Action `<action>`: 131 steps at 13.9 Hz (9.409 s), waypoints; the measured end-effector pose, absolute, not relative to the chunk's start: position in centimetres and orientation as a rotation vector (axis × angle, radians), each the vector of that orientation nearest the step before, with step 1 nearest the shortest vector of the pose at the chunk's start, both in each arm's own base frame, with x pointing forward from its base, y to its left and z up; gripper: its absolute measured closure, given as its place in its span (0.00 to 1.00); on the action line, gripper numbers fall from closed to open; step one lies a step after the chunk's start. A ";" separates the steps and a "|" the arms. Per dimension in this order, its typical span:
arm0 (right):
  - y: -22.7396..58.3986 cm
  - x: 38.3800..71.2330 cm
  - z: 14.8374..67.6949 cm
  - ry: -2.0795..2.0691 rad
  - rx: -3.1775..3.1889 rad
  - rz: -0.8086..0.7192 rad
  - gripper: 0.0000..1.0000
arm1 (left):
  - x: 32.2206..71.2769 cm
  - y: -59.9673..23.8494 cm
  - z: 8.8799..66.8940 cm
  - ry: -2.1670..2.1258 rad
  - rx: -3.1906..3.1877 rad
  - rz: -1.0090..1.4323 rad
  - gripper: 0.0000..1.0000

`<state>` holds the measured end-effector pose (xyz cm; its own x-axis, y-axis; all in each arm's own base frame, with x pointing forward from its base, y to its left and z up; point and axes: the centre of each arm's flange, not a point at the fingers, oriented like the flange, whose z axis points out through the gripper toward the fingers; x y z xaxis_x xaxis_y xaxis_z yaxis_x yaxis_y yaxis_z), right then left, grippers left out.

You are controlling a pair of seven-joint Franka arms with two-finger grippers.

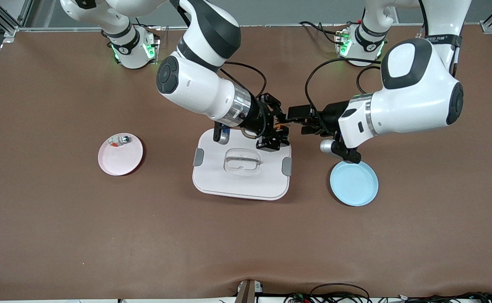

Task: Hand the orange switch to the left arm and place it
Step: 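Carry the switch over the box toward the left gripper, then grasp the switch with the left gripper and open the right gripper, then withdraw the right gripper while the left gripper carries the switch, then lower the switch with the left gripper onto the light-blue plate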

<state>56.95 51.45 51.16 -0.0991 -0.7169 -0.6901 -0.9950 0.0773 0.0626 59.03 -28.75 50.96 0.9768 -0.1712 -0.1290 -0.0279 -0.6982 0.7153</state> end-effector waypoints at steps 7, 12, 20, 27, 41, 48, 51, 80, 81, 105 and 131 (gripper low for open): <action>51.5 57.0 52.8 1.888 -1.639 0.758 0.27 | 59.0 -29.3 50.2 -0.143 2.330 -0.256 0.00; 51.5 57.0 52.8 1.904 -1.623 0.764 0.27 | 59.0 -29.4 50.2 -0.144 2.330 -0.255 0.00; 52.0 57.5 51.4 1.969 -1.538 0.774 0.27 | 59.1 -29.8 50.7 -0.143 2.319 -0.234 0.60; 52.0 57.5 51.3 1.973 -1.535 0.775 0.26 | 59.1 -29.8 50.6 -0.144 2.319 -0.234 0.60; 50.3 58.1 50.1 1.699 -1.896 0.671 0.00 | 59.1 -26.8 50.5 -0.253 2.390 -0.277 0.60; 44.1 59.2 47.3 1.096 -2.442 0.715 0.00 | 58.0 -21.7 52.9 -0.307 2.576 -0.320 0.60; 39.6 59.5 45.6 0.733 -2.724 0.707 0.00 | 58.1 -18.9 53.7 -0.267 2.722 -0.325 0.60; 6.0 63.9 62.0 0.037 -3.163 0.151 0.00 | 56.8 -10.6 33.0 1.728 2.480 0.107 0.60; 5.3 63.6 62.9 0.058 -3.165 0.130 0.00 | 56.7 -10.6 32.0 1.763 2.457 0.096 0.60; -1.1 56.4 65.7 0.194 -3.112 -0.021 0.00 | 60.9 -13.0 20.1 2.060 2.441 0.055 0.60; -1.0 55.8 65.0 0.183 -3.107 0.071 0.00 | 61.5 -12.5 21.2 1.788 2.572 -0.033 0.00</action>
